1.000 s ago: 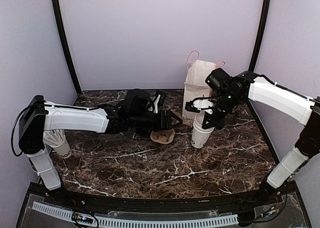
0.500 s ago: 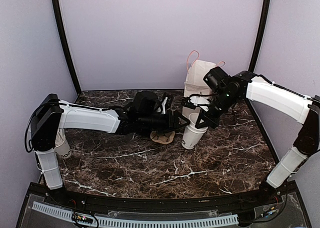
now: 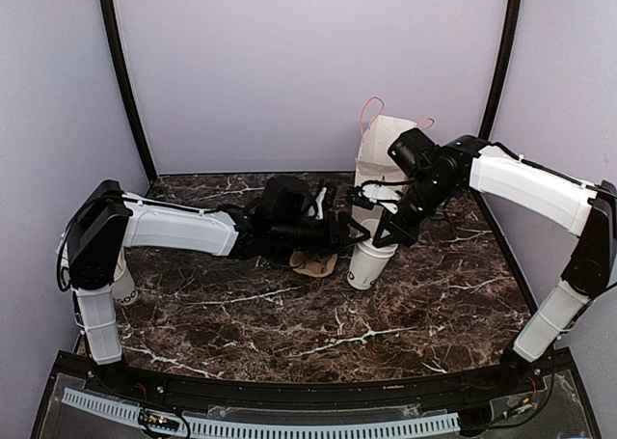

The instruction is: Pack the takeout coffee

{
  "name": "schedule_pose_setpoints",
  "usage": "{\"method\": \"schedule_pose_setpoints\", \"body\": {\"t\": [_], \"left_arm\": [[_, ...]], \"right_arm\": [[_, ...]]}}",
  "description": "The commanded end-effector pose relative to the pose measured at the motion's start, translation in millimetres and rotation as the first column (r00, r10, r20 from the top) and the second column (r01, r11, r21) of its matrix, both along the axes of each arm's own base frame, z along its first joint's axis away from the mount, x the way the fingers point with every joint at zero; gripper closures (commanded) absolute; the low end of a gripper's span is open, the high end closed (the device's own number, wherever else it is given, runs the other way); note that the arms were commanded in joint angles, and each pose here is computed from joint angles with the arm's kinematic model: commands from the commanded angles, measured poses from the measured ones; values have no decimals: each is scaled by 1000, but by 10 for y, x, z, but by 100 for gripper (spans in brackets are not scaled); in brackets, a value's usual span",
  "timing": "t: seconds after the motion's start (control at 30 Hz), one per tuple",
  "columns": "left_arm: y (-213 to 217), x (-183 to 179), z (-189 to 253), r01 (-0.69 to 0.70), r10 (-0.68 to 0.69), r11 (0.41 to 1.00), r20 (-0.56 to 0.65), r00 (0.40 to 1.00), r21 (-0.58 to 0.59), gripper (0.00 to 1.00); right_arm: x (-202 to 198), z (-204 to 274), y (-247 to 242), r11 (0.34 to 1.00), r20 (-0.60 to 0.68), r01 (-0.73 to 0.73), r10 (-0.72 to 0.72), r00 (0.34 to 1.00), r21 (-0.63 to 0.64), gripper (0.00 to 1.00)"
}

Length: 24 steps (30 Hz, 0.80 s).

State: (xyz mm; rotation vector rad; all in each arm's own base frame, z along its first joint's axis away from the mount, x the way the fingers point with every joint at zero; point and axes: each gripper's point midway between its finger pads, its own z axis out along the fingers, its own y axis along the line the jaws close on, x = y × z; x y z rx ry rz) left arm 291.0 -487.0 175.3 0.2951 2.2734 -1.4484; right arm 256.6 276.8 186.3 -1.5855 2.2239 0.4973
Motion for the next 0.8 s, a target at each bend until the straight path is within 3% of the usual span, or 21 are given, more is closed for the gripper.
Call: {"method": "schedule_pose_setpoints", "body": {"t": [0.0,0.23,0.77], "left_arm": [[-21,-45,-40,15,-15,1000,-18,1000,0,41],[95,-110,314,-6,15,996,107,994,-88,38],[-43,-80,154,3,0,997,41,999,-71,39]], "right_arm": [[100,217,152,998,58,-5,1,998,68,100],[154,178,138,998,65,26,-29,997,53,100],[59,208,111,998,56,0,-4,998,62,100]]}}
